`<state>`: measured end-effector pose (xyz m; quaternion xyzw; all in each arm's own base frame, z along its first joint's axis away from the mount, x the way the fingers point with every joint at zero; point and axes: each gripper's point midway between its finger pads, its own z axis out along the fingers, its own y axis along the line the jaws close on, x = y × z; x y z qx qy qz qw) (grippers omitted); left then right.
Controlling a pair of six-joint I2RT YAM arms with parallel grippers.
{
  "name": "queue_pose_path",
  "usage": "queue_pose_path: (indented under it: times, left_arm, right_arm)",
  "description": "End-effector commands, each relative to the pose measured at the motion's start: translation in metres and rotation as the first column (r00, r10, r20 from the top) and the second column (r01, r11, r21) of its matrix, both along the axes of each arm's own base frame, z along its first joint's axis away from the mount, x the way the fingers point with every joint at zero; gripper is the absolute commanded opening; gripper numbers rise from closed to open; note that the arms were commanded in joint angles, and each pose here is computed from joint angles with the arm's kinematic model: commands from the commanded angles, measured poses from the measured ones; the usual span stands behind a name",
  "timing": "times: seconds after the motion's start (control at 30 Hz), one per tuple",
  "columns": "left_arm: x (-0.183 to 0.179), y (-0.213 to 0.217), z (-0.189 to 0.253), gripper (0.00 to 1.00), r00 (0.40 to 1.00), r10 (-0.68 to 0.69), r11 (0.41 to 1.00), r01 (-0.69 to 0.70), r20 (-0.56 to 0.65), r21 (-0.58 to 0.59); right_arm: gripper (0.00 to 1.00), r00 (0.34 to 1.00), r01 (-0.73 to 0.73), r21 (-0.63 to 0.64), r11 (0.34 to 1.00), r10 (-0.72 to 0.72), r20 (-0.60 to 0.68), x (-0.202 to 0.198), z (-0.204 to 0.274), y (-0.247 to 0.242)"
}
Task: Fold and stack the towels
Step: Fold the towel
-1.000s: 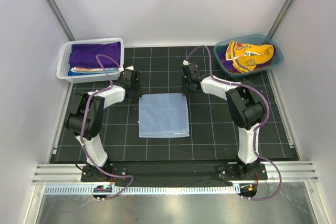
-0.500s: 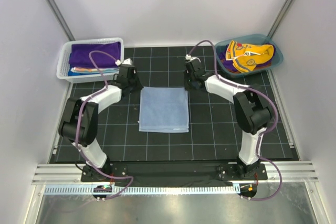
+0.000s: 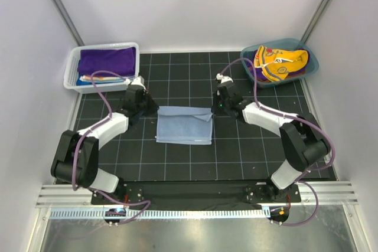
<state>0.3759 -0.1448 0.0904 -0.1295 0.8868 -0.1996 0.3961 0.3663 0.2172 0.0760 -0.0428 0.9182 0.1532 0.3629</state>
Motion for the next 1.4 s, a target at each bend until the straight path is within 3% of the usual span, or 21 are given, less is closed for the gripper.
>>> queue_pose_path:
  times: [0.0,0.53,1.3,1.37]
  left_arm:
    - [-0.004,-0.003,0.026,0.00,0.996,-0.008,0.998,0.013,0.086,-0.062]
    - [-0.069,0.003,0.002,0.00,0.998,-0.039,0.992,0.044,0.040,-0.122]
    - [-0.101,0.006,-0.019,0.00,0.999,-0.044,0.987,0.041,-0.015,-0.153]
    - [-0.104,0.005,-0.023,0.03,0.998,-0.052,0.987,0.047,-0.029,-0.157]
  right_arm:
    - [0.08,0.996,-0.018,0.067,0.998,0.012,0.094,-0.009,0.029,0.012]
    - [0.08,0.994,-0.035,0.025,0.999,0.032,0.101,-0.072,0.016,0.014]
    - [0.10,0.996,-0.064,0.052,0.997,0.060,0.066,-0.113,-0.002,0.016]
    - [0.15,0.997,-0.064,0.046,0.997,0.061,0.055,-0.116,-0.007,0.015]
